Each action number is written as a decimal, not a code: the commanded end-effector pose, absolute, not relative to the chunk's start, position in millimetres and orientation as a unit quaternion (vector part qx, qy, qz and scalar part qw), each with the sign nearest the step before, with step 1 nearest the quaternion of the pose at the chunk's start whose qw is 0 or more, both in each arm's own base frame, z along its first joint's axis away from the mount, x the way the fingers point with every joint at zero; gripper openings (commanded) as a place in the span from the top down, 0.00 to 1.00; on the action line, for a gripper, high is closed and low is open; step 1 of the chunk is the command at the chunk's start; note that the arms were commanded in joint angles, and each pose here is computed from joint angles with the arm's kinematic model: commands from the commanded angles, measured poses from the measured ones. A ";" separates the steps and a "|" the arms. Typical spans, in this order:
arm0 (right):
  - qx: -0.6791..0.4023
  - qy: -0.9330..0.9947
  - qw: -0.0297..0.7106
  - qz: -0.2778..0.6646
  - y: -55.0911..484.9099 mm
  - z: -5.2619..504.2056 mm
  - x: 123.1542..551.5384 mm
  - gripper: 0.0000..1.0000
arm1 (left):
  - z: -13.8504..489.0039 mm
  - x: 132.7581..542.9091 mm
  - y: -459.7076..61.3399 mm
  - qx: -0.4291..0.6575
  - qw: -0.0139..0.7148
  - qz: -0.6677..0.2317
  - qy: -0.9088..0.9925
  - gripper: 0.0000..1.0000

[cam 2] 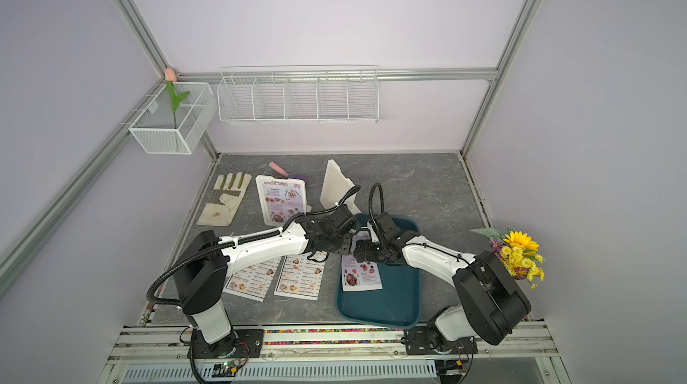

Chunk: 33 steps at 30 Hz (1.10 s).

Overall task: Replace the menus in the menu holders
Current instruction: Pick up the menu from the storage box.

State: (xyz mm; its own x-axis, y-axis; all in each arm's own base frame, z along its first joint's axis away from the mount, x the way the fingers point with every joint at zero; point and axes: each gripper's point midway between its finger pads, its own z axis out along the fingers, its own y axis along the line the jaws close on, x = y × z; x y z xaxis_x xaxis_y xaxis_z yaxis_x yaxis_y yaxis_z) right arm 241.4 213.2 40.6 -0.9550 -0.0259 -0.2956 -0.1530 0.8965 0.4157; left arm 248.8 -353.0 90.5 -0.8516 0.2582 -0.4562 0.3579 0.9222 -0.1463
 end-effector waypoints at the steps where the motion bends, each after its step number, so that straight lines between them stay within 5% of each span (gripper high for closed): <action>1: -0.041 0.973 0.096 0.205 203.9 25.8 219.1 0.13 | 102.5 258.6 -351.4 0.152 0.240 -0.099 0.954 0.77; 4: -0.043 0.973 0.101 0.203 202.7 27.8 221.8 0.12 | 109.4 260.4 -351.9 0.155 0.247 -0.098 0.951 0.89; 14: -0.060 0.970 0.123 0.201 195.2 51.3 230.4 0.11 | 132.6 265.0 -355.2 0.177 0.260 -0.095 0.944 1.00; 33: -0.281 0.804 0.361 0.381 211.7 236.7 253.3 0.10 | 315.0 276.6 -346.1 0.314 0.414 -0.103 0.848 1.00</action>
